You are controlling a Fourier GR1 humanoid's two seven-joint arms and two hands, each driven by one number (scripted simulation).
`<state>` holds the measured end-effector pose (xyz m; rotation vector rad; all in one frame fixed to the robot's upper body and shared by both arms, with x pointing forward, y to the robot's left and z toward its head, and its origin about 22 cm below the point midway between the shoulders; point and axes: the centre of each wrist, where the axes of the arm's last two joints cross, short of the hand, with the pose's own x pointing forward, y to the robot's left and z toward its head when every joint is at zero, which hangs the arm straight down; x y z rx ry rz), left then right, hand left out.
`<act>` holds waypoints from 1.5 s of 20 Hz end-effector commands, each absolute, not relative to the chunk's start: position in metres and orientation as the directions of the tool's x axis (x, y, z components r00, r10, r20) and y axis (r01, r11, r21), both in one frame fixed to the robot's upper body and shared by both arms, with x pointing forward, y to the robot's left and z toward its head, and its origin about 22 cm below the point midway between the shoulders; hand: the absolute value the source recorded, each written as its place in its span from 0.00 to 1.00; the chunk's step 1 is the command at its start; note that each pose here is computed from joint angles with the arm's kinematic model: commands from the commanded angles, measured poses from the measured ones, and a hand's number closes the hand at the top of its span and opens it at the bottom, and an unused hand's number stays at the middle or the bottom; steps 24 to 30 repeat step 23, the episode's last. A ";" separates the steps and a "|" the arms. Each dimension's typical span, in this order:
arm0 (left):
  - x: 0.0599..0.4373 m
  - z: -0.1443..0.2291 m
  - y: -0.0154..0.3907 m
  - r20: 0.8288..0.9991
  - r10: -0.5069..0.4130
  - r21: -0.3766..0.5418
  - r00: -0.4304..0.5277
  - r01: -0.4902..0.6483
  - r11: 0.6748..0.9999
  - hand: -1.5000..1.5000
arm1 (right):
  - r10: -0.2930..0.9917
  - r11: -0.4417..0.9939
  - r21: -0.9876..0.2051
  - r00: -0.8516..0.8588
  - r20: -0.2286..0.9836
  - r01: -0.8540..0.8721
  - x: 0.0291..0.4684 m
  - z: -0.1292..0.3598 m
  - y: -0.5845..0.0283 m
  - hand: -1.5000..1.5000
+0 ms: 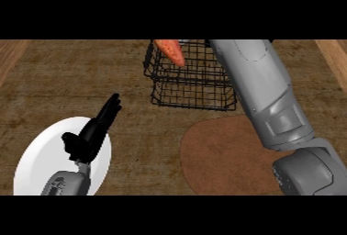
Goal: Pick the sweet potato from the cutting board and place it in the tiered basket
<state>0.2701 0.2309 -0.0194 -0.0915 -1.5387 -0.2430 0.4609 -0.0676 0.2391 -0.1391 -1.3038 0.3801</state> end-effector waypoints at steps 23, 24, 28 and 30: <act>0.262 -0.027 0.242 0.995 -0.091 0.081 0.045 0.191 0.978 0.50 | 0.186 0.877 -0.151 -0.034 0.982 0.456 0.378 0.256 -0.435 0.00; 0.262 -0.027 0.242 0.995 -0.091 0.081 0.045 0.191 0.978 0.50 | 0.186 0.877 -0.151 -0.034 0.982 0.456 0.378 0.256 -0.435 0.00; 0.262 -0.027 0.242 0.995 -0.091 0.081 0.045 0.191 0.978 0.50 | 0.186 0.877 -0.151 -0.034 0.982 0.456 0.378 0.256 -0.435 0.00; 0.262 -0.027 0.242 0.995 -0.091 0.081 0.045 0.191 0.978 0.50 | 0.186 0.877 -0.151 -0.034 0.982 0.456 0.378 0.256 -0.435 0.00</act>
